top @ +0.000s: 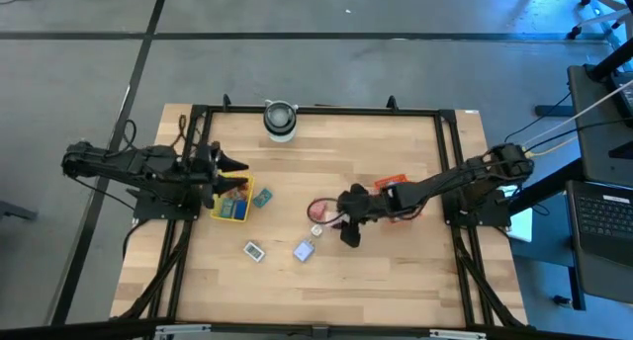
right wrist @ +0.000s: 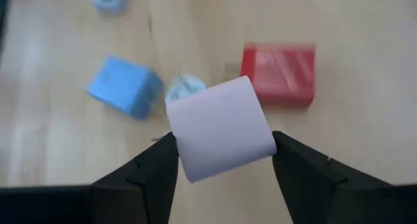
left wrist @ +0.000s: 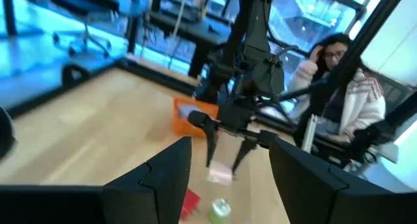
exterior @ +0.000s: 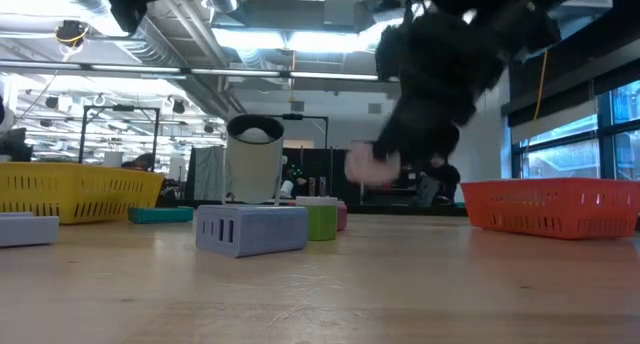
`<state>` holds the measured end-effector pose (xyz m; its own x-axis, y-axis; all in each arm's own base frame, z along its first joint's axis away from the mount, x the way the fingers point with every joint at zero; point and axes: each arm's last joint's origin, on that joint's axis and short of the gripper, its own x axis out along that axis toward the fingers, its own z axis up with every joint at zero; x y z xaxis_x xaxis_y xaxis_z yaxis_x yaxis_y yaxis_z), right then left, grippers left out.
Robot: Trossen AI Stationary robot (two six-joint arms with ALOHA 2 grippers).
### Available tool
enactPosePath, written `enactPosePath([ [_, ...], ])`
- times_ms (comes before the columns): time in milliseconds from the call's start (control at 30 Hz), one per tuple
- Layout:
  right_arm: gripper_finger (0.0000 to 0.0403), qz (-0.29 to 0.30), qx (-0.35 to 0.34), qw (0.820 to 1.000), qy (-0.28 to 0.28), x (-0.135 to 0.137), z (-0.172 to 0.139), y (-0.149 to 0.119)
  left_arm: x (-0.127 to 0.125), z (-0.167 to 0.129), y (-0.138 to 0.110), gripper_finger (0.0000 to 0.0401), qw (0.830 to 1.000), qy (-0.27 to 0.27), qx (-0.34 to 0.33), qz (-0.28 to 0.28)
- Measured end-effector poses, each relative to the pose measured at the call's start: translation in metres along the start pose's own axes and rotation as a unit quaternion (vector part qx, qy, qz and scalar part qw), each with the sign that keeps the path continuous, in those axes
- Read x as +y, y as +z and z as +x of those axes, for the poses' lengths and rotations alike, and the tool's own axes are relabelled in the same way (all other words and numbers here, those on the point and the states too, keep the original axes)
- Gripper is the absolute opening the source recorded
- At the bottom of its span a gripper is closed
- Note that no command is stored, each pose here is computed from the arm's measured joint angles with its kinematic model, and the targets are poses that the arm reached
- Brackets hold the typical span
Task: Pick & Place Office items
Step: Put the white charger adapter into the orange basket
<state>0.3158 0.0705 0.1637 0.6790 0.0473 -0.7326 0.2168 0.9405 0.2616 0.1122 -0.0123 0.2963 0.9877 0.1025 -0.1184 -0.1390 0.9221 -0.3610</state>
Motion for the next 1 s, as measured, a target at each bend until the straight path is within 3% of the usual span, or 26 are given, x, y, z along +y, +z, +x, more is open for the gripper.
enactPosePath([
  [100, 0.0219, -0.012, -0.033, 0.999, -0.005, -0.007, -0.018, 0.014, 0.001, -0.006, 0.004, 0.0203, 1.0, 0.004, -0.021, 0.016],
  [233, 0.0219, -0.015, -0.072, 0.996, -0.053, -0.02, -0.048, 0.029, 0.002, -0.013, 0.008, 0.0203, 0.998, -0.001, -0.044, 0.032],
  [500, 0.0219, -0.021, -0.171, 0.98, -0.095, -0.037, -0.127, 0.047, 0.002, -0.027, 0.016, 0.0203, 0.994, -0.019, -0.091, 0.062],
  [667, 0.0219, -0.01, -0.207, 0.967, -0.151, -0.052, -0.169, 0.033, 0.003, -0.031, 0.017, 0.0203, 0.993, -0.02, -0.099, 0.067],
  [1000, 0.0219, 0.064, -0.3, 0.948, -0.086, -0.076, -0.188, -0.025, 0.003, -0.026, 0.014, 0.0203, 0.985, -0.02, -0.143, 0.095],
])
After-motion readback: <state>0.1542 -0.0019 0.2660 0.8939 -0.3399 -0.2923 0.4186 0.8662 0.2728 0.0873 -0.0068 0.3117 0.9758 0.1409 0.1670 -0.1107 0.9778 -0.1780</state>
